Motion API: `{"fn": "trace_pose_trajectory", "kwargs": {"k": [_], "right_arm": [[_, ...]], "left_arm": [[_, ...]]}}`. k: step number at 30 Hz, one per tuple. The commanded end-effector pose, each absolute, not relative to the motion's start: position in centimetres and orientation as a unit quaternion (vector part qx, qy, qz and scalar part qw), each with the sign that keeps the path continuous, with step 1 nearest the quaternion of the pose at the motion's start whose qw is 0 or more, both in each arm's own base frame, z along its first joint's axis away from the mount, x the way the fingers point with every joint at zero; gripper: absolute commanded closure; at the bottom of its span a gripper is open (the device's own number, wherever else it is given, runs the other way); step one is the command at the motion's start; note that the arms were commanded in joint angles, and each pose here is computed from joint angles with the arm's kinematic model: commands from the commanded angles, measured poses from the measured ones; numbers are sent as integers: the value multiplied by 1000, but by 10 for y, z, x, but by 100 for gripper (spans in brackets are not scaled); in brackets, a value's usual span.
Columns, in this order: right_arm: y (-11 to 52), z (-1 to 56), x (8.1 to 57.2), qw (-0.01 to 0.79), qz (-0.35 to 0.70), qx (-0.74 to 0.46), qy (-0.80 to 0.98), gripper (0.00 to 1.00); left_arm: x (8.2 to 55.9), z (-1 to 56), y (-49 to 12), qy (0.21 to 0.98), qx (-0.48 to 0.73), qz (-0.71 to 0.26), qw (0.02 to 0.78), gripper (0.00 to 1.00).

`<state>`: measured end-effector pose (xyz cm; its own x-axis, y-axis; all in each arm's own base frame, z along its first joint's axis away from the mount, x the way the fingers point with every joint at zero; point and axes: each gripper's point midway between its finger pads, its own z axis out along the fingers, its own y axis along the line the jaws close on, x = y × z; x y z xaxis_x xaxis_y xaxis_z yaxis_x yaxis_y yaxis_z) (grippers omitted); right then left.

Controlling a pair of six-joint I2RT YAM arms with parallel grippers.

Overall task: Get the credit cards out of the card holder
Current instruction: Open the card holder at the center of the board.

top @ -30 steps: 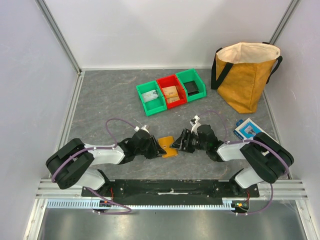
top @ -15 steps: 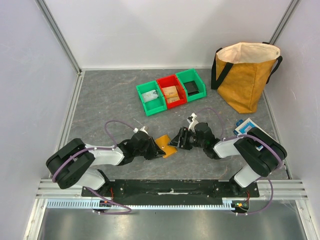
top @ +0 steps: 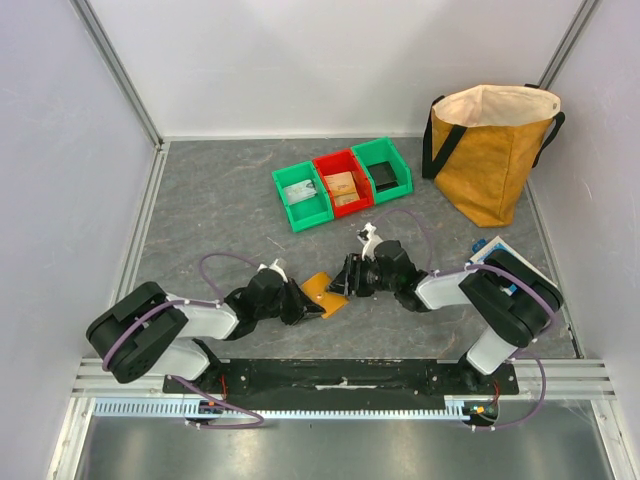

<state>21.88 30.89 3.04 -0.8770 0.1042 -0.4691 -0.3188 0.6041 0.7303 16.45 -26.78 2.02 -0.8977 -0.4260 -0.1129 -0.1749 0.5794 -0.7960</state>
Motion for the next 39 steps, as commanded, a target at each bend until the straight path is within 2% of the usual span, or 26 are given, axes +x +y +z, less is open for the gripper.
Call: {"fn": "trace_pose_trajectory", "kwargs": {"k": [1,6,10,11,14,17,20,26,28,35,39], "right_arm": [[271,-46,168,132,313,-87,936,39],[267,-48,167,134,303,-86,939,67],[268,-43,168,144,307,-87,937,98],[267,-41,169,149,306,-87,936,100],[264,-35,171,164,304,-84,935,100],[259,-30,176,184,294,-76,935,100],[256,-23,181,206,281,-72,935,100],[252,-14,188,242,255,-59,934,100],[251,-13,190,249,249,-53,934,100],[253,-10,192,267,243,-41,932,100],[253,-8,191,273,246,-40,929,100]], "left_arm": [[163,13,-266,881,-175,-418,137,98],[164,12,-261,881,-179,-416,139,98],[167,11,-256,884,-175,-410,143,98],[167,11,-255,886,-171,-406,145,98],[172,14,-255,896,-146,-390,153,90],[179,19,-249,910,-116,-355,178,72],[194,38,-236,917,-95,-311,230,59],[212,65,-223,931,-55,-233,274,51],[214,68,-230,933,-41,-228,275,42],[213,59,-256,948,4,-163,272,40],[208,45,-259,956,27,-119,265,44]]}}
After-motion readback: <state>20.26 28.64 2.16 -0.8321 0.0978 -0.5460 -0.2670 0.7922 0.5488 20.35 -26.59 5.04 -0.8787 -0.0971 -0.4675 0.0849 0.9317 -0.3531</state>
